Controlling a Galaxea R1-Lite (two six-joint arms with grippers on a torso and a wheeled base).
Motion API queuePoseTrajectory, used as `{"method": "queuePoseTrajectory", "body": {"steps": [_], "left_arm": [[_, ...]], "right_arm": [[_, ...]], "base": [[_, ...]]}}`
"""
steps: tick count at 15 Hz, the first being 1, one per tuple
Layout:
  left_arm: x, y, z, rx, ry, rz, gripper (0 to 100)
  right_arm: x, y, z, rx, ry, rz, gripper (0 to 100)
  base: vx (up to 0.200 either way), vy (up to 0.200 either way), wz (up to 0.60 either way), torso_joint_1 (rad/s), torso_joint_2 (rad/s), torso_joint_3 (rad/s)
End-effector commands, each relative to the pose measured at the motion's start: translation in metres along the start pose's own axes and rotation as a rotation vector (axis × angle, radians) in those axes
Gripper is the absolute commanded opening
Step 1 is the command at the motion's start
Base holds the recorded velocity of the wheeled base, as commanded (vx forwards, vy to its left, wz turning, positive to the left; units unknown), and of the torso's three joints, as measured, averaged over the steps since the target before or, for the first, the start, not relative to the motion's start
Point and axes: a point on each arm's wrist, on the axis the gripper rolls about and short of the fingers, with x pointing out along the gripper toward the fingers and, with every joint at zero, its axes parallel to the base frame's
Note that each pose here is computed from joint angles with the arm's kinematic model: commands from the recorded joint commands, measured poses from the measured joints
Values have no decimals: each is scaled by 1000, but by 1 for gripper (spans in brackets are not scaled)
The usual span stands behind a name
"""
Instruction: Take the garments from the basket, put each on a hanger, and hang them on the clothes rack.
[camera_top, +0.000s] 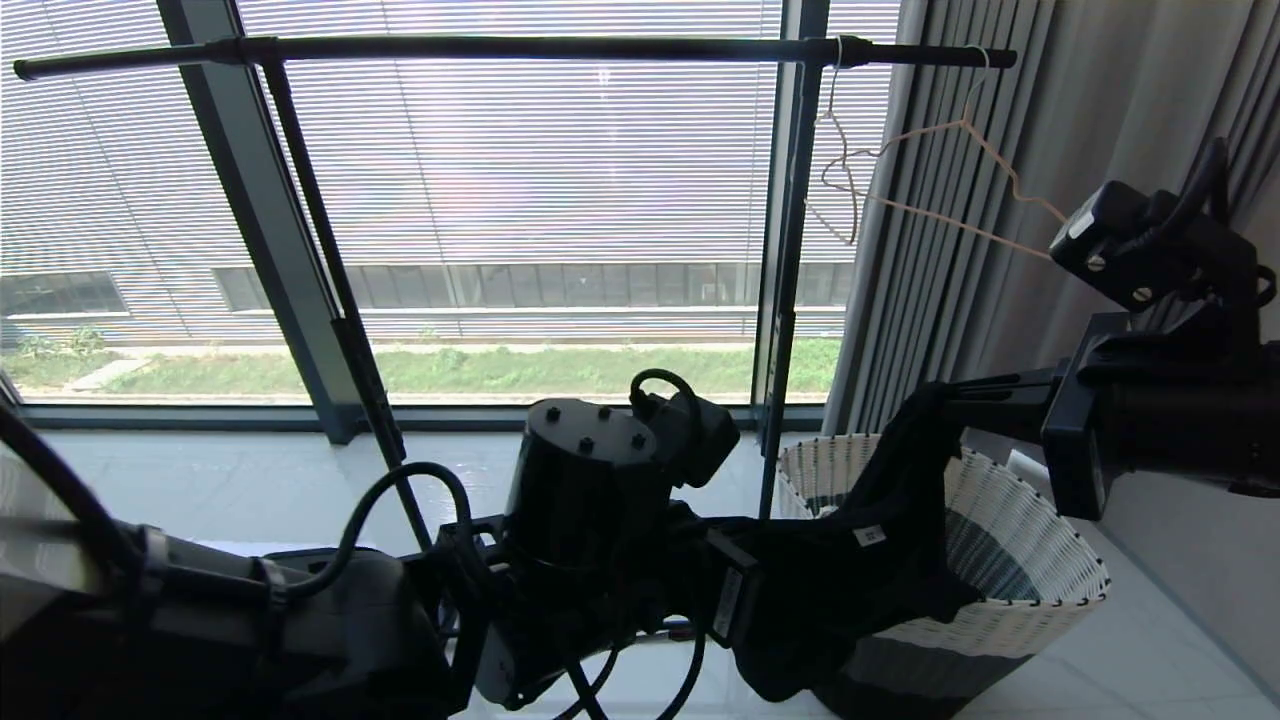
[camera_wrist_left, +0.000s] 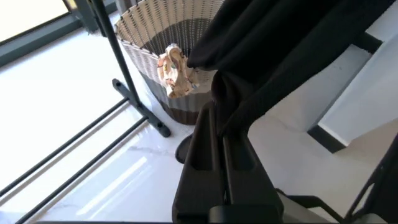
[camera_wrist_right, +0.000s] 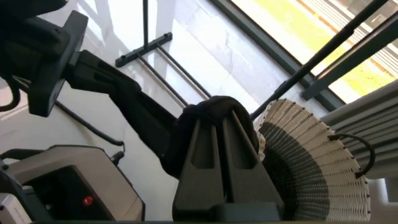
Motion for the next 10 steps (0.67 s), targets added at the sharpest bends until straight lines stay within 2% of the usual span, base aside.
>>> {"method": "queuePoseTrajectory", "body": {"steps": [1,4,6,10], "left_arm": [[-82,12,45,-31,-102,41,0],[-118,10,73,-35,-92,49,0],[-122,10,90,-28,-112,54,0],[-127,8,124,34,-144,57,0]], "right_arm": [[12,5,3,-15,-17,26,0],[8,8,9,-24,-45,32,0],[-3,7,13,-25,-68,5,0],[-33,-1,12,-9,-69,-73,0]], "base": [[0,0,0,0,0,0],[0,0,0,0,0,0],[0,0,0,0,0,0],[0,0,0,0,0,0]]}}
